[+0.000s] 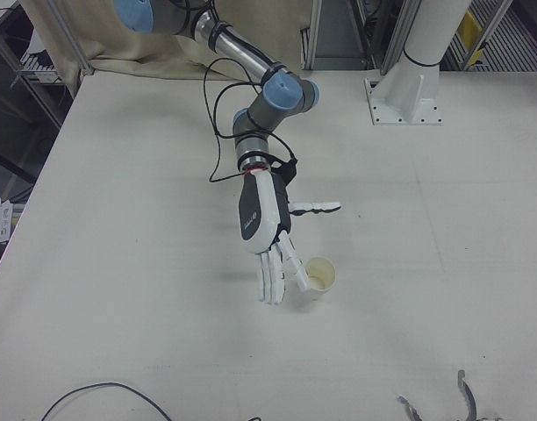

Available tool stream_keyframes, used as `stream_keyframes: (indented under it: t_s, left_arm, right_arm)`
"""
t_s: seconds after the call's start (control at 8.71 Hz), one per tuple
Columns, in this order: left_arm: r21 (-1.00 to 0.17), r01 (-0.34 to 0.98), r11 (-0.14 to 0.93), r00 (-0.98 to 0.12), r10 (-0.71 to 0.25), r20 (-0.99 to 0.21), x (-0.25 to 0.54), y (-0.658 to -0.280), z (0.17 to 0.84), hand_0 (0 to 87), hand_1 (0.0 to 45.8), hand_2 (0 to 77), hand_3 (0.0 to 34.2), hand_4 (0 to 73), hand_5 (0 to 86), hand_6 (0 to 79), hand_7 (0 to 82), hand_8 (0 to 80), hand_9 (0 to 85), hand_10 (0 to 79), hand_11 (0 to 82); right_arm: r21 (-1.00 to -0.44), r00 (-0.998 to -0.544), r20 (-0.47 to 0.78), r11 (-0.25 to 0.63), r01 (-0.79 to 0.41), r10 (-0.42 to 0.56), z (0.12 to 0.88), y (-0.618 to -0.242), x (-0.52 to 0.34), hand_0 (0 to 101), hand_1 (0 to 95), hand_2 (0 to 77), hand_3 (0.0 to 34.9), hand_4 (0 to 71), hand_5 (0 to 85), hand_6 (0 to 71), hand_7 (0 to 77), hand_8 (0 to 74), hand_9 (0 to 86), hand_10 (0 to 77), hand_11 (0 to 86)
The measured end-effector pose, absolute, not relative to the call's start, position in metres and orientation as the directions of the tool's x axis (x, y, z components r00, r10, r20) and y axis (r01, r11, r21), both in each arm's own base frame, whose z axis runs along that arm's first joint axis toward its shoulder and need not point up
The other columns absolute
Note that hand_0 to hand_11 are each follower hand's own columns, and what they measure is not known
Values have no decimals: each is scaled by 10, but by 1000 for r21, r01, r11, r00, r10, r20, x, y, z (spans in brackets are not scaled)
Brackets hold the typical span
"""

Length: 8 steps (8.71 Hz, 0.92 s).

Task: Pour water
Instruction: 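Lower the right hand toward the white paper cup on the table, then wrap the right hand fingers around the white paper cup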

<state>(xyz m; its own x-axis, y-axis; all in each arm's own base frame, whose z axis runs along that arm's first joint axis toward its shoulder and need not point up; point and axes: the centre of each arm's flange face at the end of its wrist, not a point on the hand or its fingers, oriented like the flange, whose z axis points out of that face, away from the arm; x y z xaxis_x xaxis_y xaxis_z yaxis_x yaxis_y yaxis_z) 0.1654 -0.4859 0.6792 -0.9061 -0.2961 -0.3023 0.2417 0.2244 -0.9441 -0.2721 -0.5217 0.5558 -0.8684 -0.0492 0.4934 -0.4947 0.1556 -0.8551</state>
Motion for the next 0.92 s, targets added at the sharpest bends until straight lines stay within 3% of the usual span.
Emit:
stream_keyframes:
  t_s: [0.23,0.69,0.92]
  left_arm:
    - [-944,246,219,-905,-298,-304,165,-485,675,494,158,382,0,262,556,27,104,16,33,44,93]
    - [-945,247,216,-904,-301,-305,163,-482,675,496,158,387,1,267,556,27,82,16,33,44,93]
    - [-945,247,215,-904,-300,-304,161,-482,674,495,158,387,0,273,556,27,82,16,22,44,93]
  right_arm:
    - [-849,-861,509,158,-504,-13,577,-521,-300,429,60,55,0,0,16,5,11,5,5,5,11]
    - [-847,-856,515,170,-504,28,586,-511,-338,411,93,33,0,0,27,5,11,5,5,5,11]
    - [-862,-872,489,165,-479,25,596,-509,-345,410,65,76,0,0,27,5,11,5,11,5,11]
